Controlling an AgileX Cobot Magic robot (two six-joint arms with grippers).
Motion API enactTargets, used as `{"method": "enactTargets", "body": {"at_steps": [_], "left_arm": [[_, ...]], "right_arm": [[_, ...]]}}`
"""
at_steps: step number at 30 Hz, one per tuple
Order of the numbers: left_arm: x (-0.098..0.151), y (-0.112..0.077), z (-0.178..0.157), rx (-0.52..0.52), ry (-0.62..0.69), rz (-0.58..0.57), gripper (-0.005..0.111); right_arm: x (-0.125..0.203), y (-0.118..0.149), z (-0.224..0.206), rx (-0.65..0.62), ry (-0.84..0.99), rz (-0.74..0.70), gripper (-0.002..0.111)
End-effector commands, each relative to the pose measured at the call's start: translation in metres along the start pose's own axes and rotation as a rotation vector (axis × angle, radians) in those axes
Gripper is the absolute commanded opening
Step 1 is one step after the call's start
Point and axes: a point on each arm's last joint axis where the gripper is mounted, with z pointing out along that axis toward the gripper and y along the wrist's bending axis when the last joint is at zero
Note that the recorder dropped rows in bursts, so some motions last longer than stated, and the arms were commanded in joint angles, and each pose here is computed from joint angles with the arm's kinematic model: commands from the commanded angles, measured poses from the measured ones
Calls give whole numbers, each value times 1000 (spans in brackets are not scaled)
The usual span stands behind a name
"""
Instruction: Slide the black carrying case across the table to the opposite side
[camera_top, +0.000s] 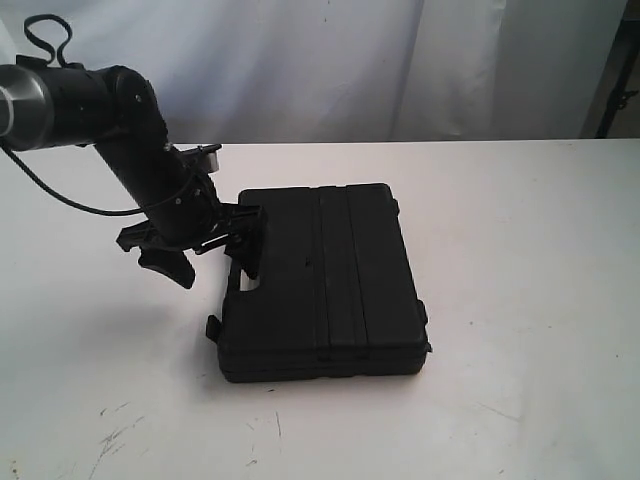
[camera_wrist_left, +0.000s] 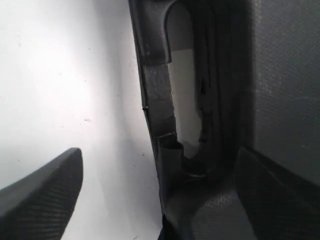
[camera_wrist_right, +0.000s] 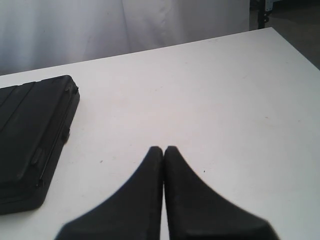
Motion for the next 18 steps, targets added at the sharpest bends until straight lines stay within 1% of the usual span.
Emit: {"method": "enactTargets", "body": {"at_steps": [1, 7, 18], "left_arm": [[-4, 0, 4, -17, -30, 7, 77], [-6, 4, 18, -26, -13, 0, 77], [-7, 7, 27, -31, 0, -11, 77]], "right_arm": [[0, 0, 0, 5, -9, -2, 0], [0, 0, 0, 5, -9, -2, 0], [0, 0, 0, 5, -9, -2, 0]]}}
